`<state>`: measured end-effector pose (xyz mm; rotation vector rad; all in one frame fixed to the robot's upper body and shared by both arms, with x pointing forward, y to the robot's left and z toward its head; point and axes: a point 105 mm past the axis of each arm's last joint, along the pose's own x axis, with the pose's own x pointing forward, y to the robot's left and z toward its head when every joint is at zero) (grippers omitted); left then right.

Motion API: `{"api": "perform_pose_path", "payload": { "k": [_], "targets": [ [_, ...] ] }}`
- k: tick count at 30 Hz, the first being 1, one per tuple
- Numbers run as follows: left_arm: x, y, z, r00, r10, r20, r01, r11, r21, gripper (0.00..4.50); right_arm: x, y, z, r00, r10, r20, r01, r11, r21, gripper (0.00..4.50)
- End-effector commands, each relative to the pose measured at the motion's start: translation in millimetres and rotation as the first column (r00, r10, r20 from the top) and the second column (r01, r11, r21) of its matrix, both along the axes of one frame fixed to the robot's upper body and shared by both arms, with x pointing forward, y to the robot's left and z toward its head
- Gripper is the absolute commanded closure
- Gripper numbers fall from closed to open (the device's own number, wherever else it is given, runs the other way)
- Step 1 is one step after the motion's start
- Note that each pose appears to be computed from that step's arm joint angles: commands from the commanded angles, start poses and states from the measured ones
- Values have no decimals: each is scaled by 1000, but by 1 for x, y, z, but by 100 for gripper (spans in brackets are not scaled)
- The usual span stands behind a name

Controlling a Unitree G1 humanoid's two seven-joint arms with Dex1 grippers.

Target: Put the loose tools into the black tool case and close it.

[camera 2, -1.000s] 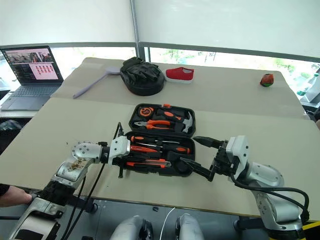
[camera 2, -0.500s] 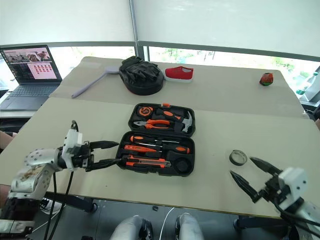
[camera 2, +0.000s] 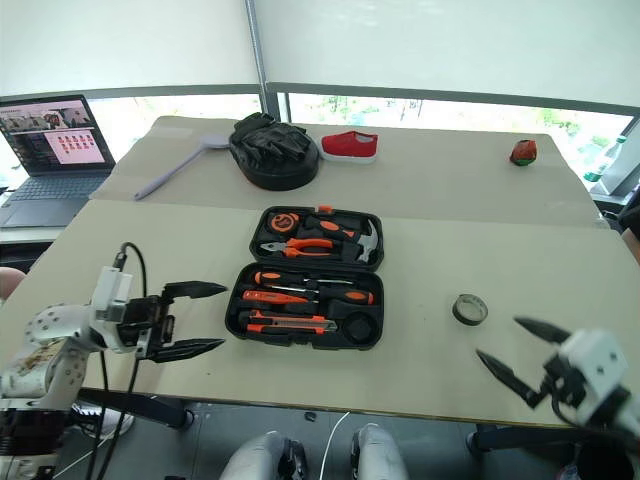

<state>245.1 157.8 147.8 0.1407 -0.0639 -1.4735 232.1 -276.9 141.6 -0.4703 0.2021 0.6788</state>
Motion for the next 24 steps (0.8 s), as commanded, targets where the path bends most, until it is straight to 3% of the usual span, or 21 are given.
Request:
{"api": "perform_pose_path", "payload": {
  "k": [1, 4, 11, 15, 24],
  "targets": [
    [0, -22, 6, 999, -42, 34, 43, 999, -15, 5, 12, -3, -1, 989, 4, -150, -17, 996, -87, 0],
    [3, -37, 11, 998, -46, 45, 48, 997, -66, 5, 20, -7, -10, 965, 11, -264, -60, 982, -179, 0],
    [2, -43, 11, 998, -32, 49, 35, 997, -74, 5, 41, -18, -29, 945, -30, -327, -55, 968, -246, 0],
    [1, -42, 13, 998, -27, 53, 31, 997, -76, 0, 47, -14, -38, 936, -7, -353, -82, 968, -238, 101],
    [0, -42, 12, 998, -20, 52, 25, 996, -86, 0, 58, -7, -32, 947, 62, -315, -150, 953, -262, 403]
  ]
}}
